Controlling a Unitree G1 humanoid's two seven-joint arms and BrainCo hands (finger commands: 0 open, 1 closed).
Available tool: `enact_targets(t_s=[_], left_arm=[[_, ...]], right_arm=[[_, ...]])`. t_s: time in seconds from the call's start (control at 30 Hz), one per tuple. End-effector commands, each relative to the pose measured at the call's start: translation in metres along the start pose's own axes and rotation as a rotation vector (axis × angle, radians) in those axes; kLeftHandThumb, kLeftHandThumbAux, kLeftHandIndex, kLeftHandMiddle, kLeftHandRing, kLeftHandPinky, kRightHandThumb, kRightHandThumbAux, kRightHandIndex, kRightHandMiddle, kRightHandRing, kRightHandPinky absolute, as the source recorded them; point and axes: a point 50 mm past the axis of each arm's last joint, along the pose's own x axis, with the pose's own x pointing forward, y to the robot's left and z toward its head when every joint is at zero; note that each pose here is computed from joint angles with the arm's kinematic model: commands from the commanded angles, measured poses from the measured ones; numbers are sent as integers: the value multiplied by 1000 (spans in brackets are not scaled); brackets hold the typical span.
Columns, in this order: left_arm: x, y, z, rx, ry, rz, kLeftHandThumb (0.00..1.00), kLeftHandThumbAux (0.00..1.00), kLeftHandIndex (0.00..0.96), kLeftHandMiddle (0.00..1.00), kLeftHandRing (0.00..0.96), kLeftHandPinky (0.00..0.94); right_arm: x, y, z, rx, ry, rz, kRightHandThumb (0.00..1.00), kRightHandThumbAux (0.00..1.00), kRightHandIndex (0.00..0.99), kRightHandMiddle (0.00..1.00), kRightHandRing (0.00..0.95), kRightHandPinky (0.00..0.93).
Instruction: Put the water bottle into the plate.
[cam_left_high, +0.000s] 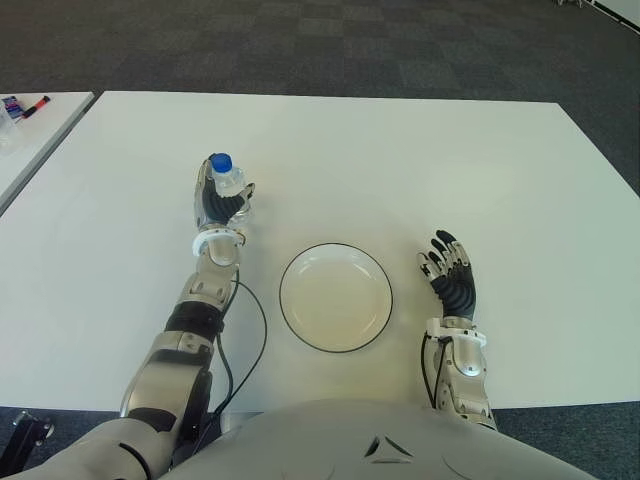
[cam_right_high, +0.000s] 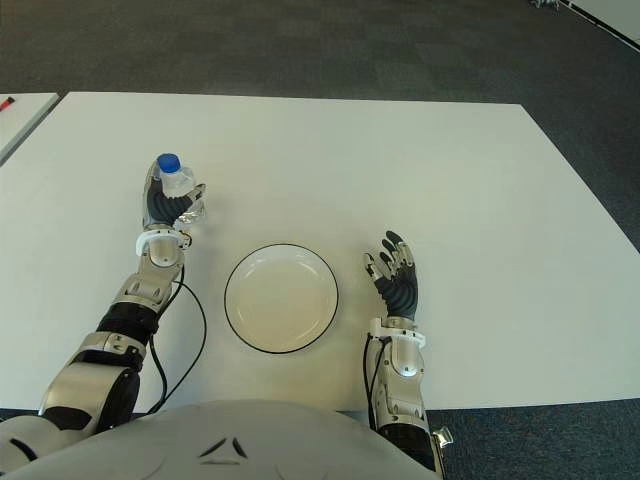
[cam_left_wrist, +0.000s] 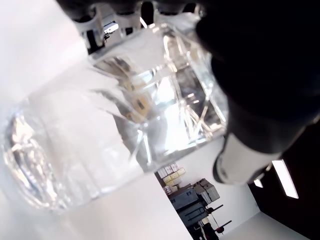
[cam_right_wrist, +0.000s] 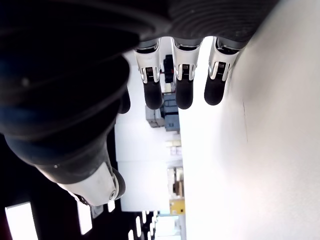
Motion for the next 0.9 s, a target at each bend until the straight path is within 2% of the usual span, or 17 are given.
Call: enact_targets(t_s=[0.03, 0.9], left_arm=[[-2, -4, 0, 3, 6, -11, 189, 794, 20, 55, 85, 141], [-6, -6, 3, 15, 39, 6, 134, 829, 21, 48, 74, 123]], right_arm=[[-9, -4, -16, 8, 99, -20, 454, 802, 159, 143, 119, 146], [-9, -4, -16, 13, 99, -18, 454, 812, 150, 142, 120, 149]])
